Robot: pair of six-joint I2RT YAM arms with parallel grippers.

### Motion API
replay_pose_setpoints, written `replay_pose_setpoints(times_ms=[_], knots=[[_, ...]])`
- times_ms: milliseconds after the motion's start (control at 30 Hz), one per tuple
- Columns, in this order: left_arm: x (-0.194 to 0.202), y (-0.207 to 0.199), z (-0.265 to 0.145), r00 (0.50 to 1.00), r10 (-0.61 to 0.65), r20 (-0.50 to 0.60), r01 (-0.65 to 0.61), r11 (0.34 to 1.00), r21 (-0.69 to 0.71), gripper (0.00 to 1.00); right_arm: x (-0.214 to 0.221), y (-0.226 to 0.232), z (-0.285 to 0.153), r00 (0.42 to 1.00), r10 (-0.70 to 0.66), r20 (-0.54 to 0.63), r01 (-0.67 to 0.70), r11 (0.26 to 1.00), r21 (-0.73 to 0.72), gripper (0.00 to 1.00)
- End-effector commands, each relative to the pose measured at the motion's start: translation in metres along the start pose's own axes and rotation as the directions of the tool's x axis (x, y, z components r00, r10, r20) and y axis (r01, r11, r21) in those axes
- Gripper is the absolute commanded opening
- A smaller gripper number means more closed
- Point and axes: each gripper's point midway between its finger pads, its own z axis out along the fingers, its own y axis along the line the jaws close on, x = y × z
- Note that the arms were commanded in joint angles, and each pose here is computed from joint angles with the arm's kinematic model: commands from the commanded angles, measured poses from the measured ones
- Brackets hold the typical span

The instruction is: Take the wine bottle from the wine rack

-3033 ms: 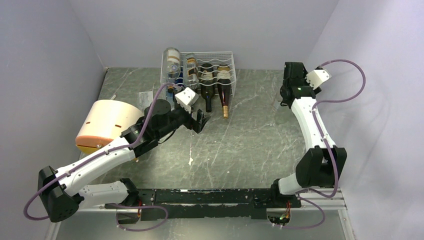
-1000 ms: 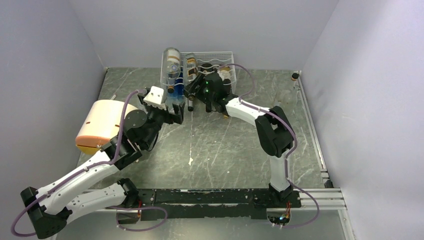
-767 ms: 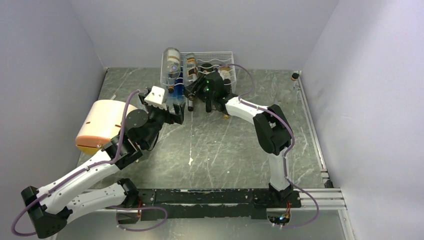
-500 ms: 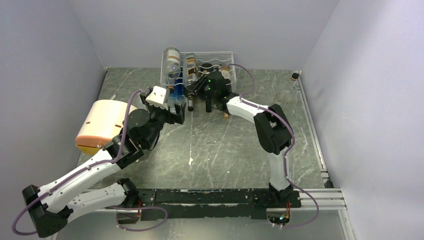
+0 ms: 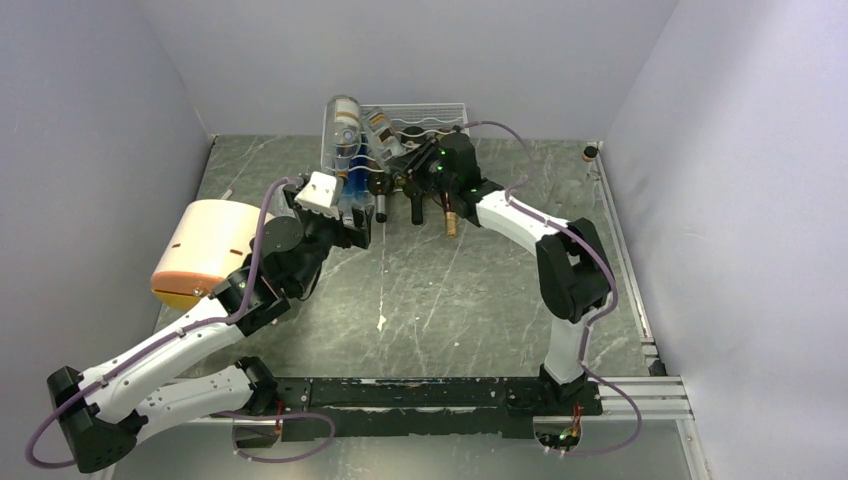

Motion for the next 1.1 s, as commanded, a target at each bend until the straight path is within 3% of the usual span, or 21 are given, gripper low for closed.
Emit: replay_pose_setpoints(times_ms=[0,67,600,1067], knots=[[-0.008,-0.001,0.001,1.000,-0.020,0.018,0.020,1.000,0.004,0.93,-0.029,0.096,-0.047,0.998,0.002,0.059,0.016,0.954,-0.299,0.04],[-0.007,-0.001,0.002,1.000,-0.022,0.017,0.022,1.000,0.004,0.93,-0.032,0.095,-0.051,0.999,0.017,0.050,-0.001,0.954,-0.301,0.00],[-0.003,-0.002,0.004,1.000,-0.021,0.004,0.021,1.000,0.004,0.93,-0.024,0.079,-0.028,0.993,0.108,-0.048,-0.118,0.933,-0.339,0.00],[0.002,-0.004,0.007,1.000,-0.013,-0.010,0.013,1.000,0.005,0.93,-0.078,0.093,-0.072,0.984,0.179,0.003,-0.158,0.876,-0.456,0.00]])
